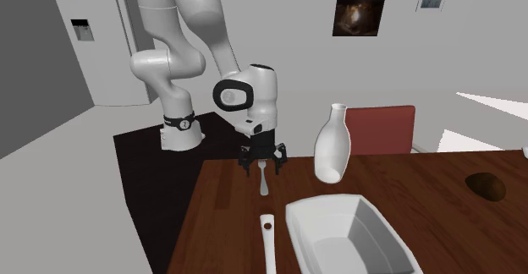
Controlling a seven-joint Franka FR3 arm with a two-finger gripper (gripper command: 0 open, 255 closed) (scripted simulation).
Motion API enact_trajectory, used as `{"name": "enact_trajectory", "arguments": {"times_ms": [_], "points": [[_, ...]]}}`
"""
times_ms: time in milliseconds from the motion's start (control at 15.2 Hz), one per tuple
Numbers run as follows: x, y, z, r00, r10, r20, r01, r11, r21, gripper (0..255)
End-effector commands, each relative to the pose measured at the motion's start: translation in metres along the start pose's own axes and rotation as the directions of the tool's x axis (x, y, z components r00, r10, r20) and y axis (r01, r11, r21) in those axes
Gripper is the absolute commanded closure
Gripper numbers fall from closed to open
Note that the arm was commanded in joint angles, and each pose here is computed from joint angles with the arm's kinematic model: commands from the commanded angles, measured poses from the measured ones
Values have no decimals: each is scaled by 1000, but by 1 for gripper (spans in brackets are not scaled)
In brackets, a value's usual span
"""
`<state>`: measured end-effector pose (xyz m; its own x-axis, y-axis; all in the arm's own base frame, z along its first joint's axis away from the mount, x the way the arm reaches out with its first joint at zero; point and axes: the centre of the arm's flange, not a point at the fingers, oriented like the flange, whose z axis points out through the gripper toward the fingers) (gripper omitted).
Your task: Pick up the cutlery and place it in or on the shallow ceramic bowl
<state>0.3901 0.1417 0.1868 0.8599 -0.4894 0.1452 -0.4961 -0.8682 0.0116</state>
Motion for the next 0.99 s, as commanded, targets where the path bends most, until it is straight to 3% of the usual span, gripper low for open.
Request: {"name": "enact_trajectory", "arguments": {"times_ms": [0,66,660,924], "points": [[0,0,0,1000,0,0,0,1000,0,0],[0,0,0,1000,0,0,0,1000,0,255],[0,0,0,1000,0,0,0,1000,0,255],[3,0,-21,1000,0,0,0,1000,0,255]]}}
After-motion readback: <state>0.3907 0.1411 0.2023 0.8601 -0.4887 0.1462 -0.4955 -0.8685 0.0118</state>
